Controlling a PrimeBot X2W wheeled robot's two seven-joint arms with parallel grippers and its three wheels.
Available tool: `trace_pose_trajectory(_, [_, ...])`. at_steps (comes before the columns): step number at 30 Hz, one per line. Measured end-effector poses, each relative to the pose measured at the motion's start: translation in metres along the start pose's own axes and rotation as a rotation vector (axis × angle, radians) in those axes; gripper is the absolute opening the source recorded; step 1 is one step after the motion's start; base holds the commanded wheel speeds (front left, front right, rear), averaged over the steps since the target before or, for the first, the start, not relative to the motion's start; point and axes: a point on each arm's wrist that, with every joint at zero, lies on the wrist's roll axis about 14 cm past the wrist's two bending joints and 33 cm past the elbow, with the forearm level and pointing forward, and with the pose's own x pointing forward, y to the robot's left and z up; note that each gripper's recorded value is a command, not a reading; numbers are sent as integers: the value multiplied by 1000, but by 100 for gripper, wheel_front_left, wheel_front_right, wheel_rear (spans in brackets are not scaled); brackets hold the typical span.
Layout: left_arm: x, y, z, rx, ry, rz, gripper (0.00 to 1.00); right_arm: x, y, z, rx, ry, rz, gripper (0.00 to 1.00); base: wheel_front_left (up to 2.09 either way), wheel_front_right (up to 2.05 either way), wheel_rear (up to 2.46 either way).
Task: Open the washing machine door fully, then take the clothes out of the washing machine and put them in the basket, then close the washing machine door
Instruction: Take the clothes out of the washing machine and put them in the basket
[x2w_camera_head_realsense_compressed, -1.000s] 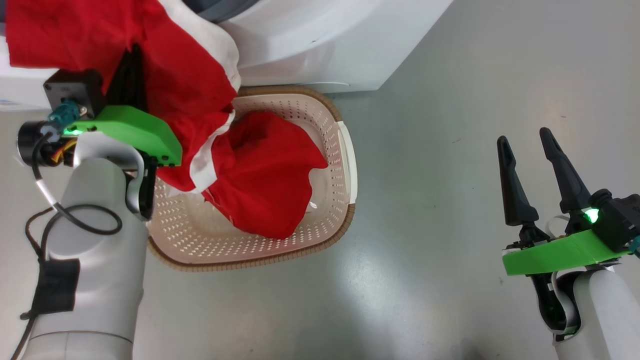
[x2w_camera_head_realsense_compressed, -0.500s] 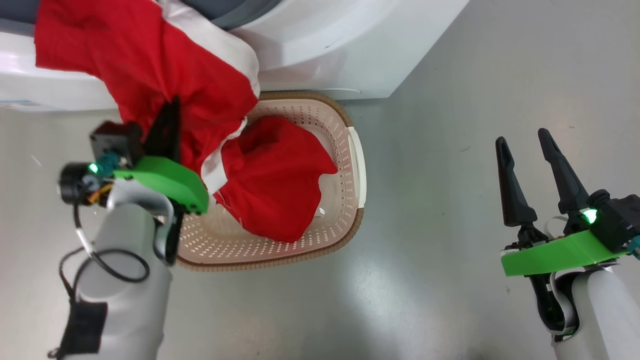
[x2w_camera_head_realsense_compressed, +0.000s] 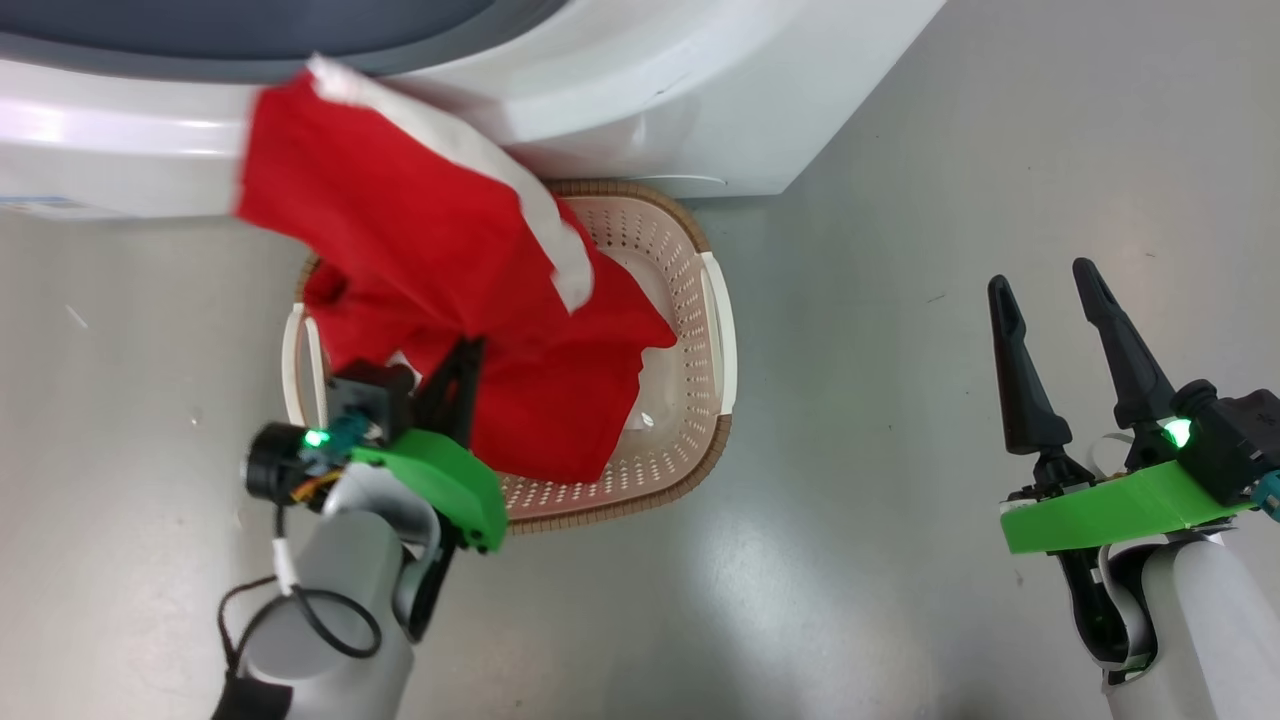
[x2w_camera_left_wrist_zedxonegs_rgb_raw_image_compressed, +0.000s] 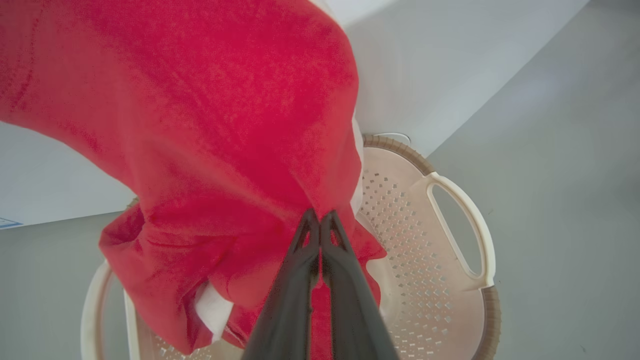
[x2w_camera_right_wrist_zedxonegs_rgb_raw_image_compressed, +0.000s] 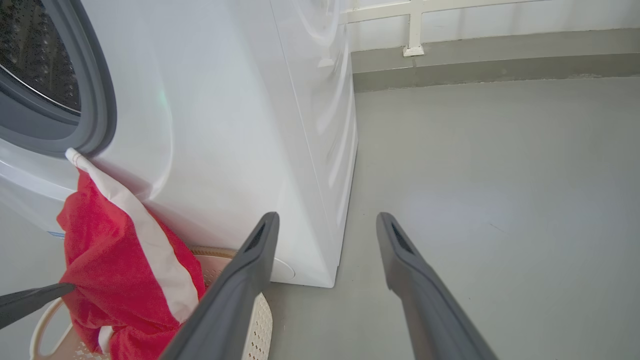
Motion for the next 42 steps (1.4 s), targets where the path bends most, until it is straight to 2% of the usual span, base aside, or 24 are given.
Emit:
trace_pose_trajectory(16, [-16,-28,-87,-8,273,-98,0,4,-7,-10,-3,19,-13,100,0,0,0])
trace_pose_trajectory(22, [-9,-27,-82,-30,264,-94,0,5,-9,-14,-2,28,-20,100,0,0,0])
trace_pose_trajectory(23, [-8,-26,-81,-32,260,-89,5,5,-9,-14,-2,28,-19,100,0,0,0])
trace_pose_trajectory(25, [-7,-25,-79,-35,256,-81,36,6,-8,-15,0,28,-17,100,0,0,0])
trace_pose_trajectory(26, [-7,-24,-78,-35,254,-75,43,6,-8,-14,0,27,-16,100,0,0,0])
trace_pose_trajectory(27, [-7,-24,-77,-37,249,-71,62,6,-7,-14,0,26,-14,100,0,0,0])
trace_pose_trajectory(28, [-7,-23,-75,-38,245,-70,85,6,-7,-13,1,24,-13,100,0,0,0])
trace_pose_trajectory(29, [-7,-23,-74,-38,242,-69,96,7,-6,-12,1,23,-12,100,0,0,0])
trace_pose_trajectory(30, [-7,-23,-72,-39,235,-67,100,7,-6,-12,0,20,-11,100,0,0,0])
trace_pose_trajectory(42, [-16,-10,-33,-80,124,7,100,1,2,13,-7,-28,7,100,0,0,0])
